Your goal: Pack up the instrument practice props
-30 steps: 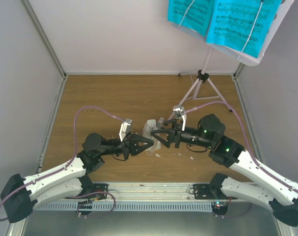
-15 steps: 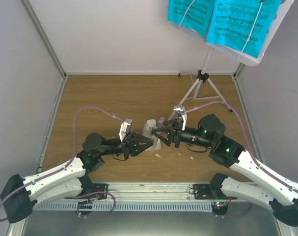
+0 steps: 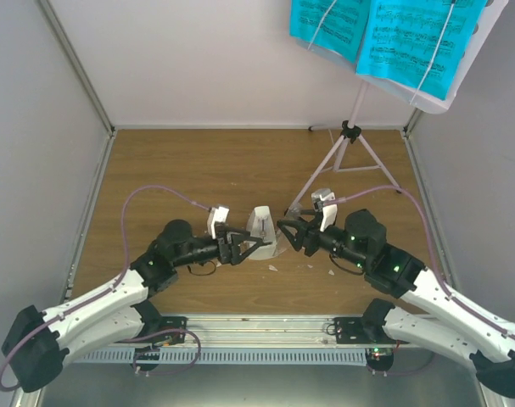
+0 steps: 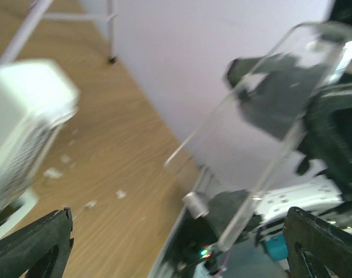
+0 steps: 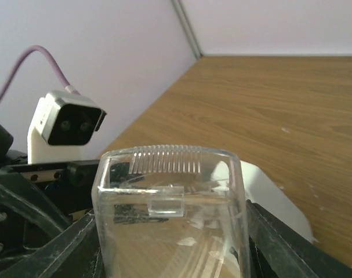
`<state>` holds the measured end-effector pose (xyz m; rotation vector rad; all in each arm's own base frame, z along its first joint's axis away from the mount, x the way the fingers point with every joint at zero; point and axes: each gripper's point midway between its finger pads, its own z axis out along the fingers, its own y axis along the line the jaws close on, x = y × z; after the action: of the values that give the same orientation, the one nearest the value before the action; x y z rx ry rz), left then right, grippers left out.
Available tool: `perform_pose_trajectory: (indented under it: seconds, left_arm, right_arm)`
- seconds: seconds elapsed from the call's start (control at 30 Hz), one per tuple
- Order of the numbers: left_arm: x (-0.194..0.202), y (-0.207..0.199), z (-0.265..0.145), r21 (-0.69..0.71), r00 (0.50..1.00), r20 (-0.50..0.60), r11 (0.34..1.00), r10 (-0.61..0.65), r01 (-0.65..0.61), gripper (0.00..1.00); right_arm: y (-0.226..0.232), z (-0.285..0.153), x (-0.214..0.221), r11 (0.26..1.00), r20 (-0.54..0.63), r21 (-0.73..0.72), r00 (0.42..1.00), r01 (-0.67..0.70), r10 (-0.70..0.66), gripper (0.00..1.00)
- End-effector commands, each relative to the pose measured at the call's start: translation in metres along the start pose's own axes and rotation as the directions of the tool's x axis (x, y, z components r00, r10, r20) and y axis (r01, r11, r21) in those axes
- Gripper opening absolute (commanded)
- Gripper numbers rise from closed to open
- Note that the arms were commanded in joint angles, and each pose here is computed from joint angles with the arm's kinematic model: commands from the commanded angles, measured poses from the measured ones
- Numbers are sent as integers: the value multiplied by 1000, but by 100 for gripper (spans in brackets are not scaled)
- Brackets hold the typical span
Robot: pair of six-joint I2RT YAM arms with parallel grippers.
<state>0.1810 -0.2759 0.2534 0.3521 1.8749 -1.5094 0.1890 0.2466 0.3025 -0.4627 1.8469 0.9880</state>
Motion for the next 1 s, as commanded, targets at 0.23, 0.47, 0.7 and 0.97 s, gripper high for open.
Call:
perform_pose_trajectory:
  seconds: [0.23,0.47,0.7,0.97]
  left_arm:
    - [56,85,20,-215,977,-208,973,42,-87,99]
    - [58,119,21,-359,972,-232,925,41,-124,99]
    - [78,121,34,-298,957,-290,948,23,-113,99]
    - [79,121,51,-262,949,-308,953,66,-151,99]
  right_arm:
    - [-19,-9,12,997,46,68,998,43,-46,51]
    - [-21,-23,10,996,72,78,997,36,-42,51]
    - [-26,-28,15,995,70,96,997,25,-32,52]
    - [-27,-28,18,995,74,94,997,22,-29,52]
